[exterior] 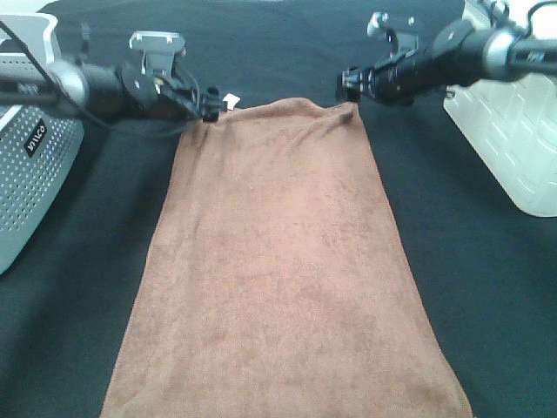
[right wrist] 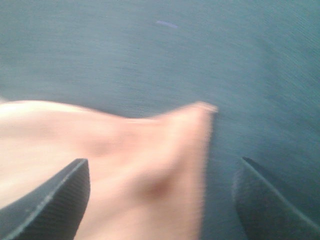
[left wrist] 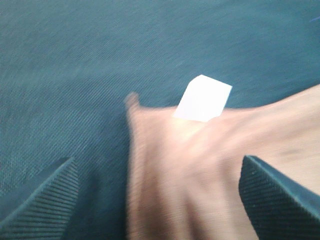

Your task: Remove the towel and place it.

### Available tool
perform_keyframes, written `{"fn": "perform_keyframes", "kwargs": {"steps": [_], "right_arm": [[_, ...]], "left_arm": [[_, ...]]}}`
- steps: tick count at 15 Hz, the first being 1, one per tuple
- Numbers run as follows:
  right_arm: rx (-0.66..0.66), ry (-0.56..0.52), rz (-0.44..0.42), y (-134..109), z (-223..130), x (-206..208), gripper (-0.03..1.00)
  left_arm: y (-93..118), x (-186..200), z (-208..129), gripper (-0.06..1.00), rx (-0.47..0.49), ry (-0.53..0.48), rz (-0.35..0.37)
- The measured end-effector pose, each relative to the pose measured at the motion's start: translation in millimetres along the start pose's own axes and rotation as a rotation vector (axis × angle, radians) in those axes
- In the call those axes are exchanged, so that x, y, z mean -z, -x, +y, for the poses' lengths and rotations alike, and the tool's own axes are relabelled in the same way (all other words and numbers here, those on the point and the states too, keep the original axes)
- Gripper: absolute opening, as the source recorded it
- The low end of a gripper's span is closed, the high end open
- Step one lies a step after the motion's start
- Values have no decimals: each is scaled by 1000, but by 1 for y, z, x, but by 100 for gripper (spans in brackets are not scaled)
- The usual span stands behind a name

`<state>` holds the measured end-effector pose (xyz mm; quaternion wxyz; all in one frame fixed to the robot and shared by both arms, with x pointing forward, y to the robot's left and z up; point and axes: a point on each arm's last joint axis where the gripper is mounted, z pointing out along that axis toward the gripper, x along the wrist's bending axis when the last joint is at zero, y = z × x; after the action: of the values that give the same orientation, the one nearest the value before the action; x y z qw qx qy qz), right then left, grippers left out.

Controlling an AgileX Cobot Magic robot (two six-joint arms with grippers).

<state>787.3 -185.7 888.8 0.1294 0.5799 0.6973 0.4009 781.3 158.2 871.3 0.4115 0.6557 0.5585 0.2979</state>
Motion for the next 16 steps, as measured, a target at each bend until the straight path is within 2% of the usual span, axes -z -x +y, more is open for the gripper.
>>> {"fn": "perform_keyframes", "kwargs": {"steps": [2,5,7,8,10,12,14,16], "right_arm": [[33,-30,73,-18,21,28,75],[106,-131,177,-47,44,80,75],[100,-223,185,-61,55,118,75],[74,-264,162,-67,60,140,75],[45,-314,81,-75,70,183,75],[24,-328,-13,-82,79,227,75],[12,-326,-106,-83,84,261,75],[2,-294,-158,-84,89,283,75]], "left_arm": [[0,23,30,80,5,-60,-64],[-16,69,72,80,40,-183,-149],[-27,104,93,80,47,-291,-182],[-29,124,106,80,31,-322,-185],[-33,165,129,81,6,-376,-152],[-45,202,148,87,3,-399,-39],[-71,237,160,88,12,-430,91],[-98,269,167,88,35,-454,169]]}}
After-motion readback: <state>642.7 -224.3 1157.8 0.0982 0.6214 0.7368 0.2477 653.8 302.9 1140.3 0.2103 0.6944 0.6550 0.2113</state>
